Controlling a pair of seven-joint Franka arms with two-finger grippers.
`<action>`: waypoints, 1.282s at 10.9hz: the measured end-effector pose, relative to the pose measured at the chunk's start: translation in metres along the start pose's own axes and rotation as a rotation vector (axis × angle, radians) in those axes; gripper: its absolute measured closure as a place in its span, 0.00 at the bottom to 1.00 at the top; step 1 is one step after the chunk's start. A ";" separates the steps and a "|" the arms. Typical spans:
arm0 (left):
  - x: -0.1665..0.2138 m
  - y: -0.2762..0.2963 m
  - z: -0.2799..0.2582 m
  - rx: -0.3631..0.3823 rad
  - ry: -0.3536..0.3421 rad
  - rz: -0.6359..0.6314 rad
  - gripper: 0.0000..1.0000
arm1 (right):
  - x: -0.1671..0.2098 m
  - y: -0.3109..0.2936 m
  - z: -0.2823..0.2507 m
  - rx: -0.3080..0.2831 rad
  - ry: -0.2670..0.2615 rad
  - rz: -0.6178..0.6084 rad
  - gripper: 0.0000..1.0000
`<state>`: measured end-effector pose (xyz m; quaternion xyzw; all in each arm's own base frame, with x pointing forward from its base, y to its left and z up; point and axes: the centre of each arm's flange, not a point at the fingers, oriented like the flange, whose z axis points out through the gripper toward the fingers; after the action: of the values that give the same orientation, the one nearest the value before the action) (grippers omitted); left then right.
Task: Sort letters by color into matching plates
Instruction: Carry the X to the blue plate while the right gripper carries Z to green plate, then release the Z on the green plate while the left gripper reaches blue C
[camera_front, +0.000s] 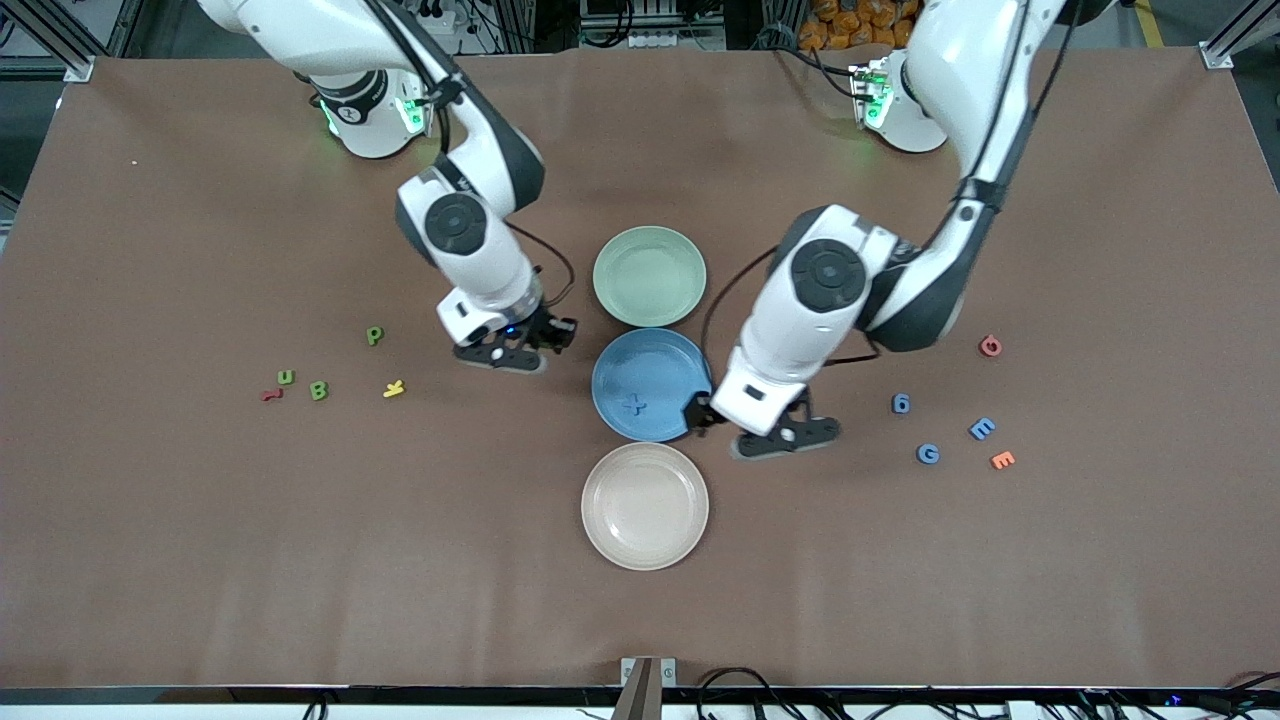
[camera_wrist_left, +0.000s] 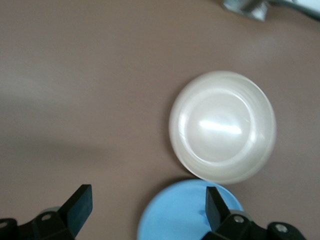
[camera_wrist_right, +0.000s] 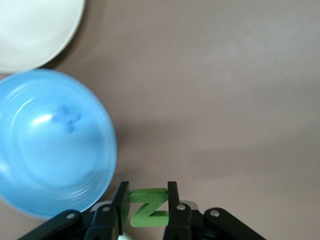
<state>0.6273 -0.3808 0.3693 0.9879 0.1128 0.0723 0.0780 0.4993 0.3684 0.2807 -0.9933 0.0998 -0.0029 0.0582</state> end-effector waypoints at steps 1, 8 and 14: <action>0.021 -0.023 -0.015 0.029 0.022 -0.007 0.00 | -0.019 -0.023 0.005 0.008 -0.009 -0.004 0.66; 0.086 -0.151 0.012 0.143 -0.075 0.108 0.00 | -0.147 -0.117 0.058 -0.028 -0.064 -0.045 0.66; 0.097 -0.228 0.049 0.177 -0.219 0.335 0.00 | -0.144 -0.122 0.059 -0.038 -0.033 -0.025 0.18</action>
<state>0.6803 -0.1453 0.2948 0.9978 -0.0562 -0.0336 -0.0104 0.3836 0.5223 0.2368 -0.9953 0.0865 0.0146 0.0410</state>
